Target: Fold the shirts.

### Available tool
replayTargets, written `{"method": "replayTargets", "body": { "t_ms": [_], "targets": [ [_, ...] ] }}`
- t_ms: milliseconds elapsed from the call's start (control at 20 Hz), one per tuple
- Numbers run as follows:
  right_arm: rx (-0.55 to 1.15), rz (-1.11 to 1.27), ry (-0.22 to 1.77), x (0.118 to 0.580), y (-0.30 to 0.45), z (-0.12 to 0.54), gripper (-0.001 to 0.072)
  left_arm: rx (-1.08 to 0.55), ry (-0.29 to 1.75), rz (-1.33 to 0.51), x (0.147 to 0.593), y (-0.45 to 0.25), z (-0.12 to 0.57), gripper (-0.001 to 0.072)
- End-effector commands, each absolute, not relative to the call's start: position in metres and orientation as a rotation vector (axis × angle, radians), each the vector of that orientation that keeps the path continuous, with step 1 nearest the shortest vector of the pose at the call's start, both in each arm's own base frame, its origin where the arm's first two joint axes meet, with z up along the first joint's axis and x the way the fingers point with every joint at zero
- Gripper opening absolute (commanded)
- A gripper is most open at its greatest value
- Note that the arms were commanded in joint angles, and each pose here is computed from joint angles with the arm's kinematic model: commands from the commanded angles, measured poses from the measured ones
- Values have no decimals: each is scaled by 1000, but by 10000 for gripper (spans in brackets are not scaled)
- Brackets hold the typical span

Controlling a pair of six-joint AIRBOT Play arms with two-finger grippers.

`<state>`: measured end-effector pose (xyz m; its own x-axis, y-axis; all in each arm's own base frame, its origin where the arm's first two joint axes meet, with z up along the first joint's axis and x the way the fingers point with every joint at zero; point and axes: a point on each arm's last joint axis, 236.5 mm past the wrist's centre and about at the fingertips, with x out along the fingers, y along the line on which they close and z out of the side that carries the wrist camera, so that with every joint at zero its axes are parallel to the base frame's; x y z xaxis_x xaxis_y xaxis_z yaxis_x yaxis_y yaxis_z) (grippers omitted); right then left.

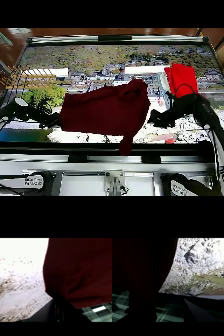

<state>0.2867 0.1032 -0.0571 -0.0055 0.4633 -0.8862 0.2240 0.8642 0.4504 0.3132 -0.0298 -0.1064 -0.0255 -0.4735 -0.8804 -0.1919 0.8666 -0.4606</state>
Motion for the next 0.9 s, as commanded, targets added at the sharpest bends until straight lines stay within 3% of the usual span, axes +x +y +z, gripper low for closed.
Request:
{"method": "replayTargets", "body": {
  "t_ms": [0, 300, 650, 700, 750, 850],
  "targets": [
    [621, 206, 1588, 267, 128, -92, 455, -525, 1560, -275, 318, -34, -86, 34],
    [678, 81, 1420, 306, 123, -100, 428, -505, 1512, -277, 321, -34, -70, 34],
    [717, 81, 1520, 291, 132, -117, 427, -531, 1501, -284, 324, -38, -67, 34],
    [710, 85, 1526, 289, 132, -118, 409, -535, 1499, -285, 325, -39, -66, 34],
    [713, 84, 1522, 290, 132, -117, 278, -535, 1499, -285, 325, -38, -66, 34],
    [722, 81, 1509, 293, 132, -117, 256, -535, 1497, -285, 325, -38, -66, 34]
  ]
}}
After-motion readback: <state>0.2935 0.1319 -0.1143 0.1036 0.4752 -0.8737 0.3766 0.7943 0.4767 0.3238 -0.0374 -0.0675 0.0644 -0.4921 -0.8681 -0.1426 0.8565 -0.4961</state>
